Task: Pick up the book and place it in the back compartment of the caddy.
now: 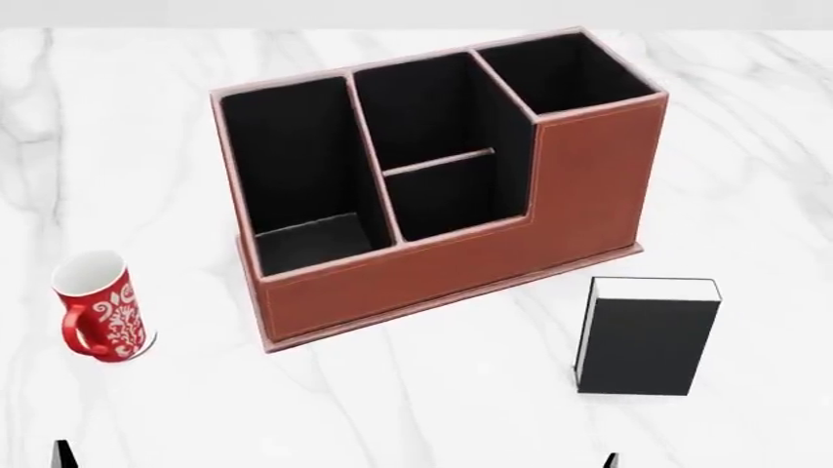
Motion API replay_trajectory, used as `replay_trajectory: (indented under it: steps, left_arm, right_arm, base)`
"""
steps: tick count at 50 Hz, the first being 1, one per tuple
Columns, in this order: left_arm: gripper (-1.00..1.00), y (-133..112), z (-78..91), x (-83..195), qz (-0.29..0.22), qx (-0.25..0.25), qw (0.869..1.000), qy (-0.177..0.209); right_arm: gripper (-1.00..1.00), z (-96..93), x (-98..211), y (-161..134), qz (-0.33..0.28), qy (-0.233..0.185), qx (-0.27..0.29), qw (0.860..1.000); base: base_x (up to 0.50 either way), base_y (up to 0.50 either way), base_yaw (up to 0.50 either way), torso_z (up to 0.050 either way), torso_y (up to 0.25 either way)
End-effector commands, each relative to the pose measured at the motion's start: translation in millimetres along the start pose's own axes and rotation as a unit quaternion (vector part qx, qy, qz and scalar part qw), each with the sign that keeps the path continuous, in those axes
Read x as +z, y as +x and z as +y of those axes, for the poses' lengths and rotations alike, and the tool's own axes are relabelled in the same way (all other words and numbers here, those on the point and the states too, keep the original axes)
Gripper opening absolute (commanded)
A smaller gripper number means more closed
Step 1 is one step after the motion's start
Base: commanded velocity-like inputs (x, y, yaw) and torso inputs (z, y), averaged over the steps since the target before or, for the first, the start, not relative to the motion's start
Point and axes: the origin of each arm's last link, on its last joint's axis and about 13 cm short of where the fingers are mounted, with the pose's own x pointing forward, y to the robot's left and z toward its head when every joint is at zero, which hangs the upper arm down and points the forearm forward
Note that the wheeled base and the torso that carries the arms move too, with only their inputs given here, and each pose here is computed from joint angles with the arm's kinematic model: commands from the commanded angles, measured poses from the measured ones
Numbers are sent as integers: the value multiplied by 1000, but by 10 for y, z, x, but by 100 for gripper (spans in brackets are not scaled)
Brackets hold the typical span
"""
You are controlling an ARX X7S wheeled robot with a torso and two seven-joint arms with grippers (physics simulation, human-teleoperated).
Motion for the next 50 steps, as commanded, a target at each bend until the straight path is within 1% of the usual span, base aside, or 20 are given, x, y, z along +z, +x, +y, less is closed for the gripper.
replay_trajectory:
  steps: [1,13,50]
  left_arm:
    - [100,1,0,-6,2,0,1000,0]
    - [100,1,-2,-5,2,-1,1000,0]
    - [100,7,-10,-11,7,-2,1000,2]
  right_arm:
    - [100,-1,-9,7,0,0,-2,1000]
    - [100,-1,-12,6,0,1,-1,1000]
    - [100,2,-28,15,5,2,0,1000]
  base:
    - [0,-145,0,0,0]
    - [0,-141,0,0,0]
    - [-1,-242,0,0,0]
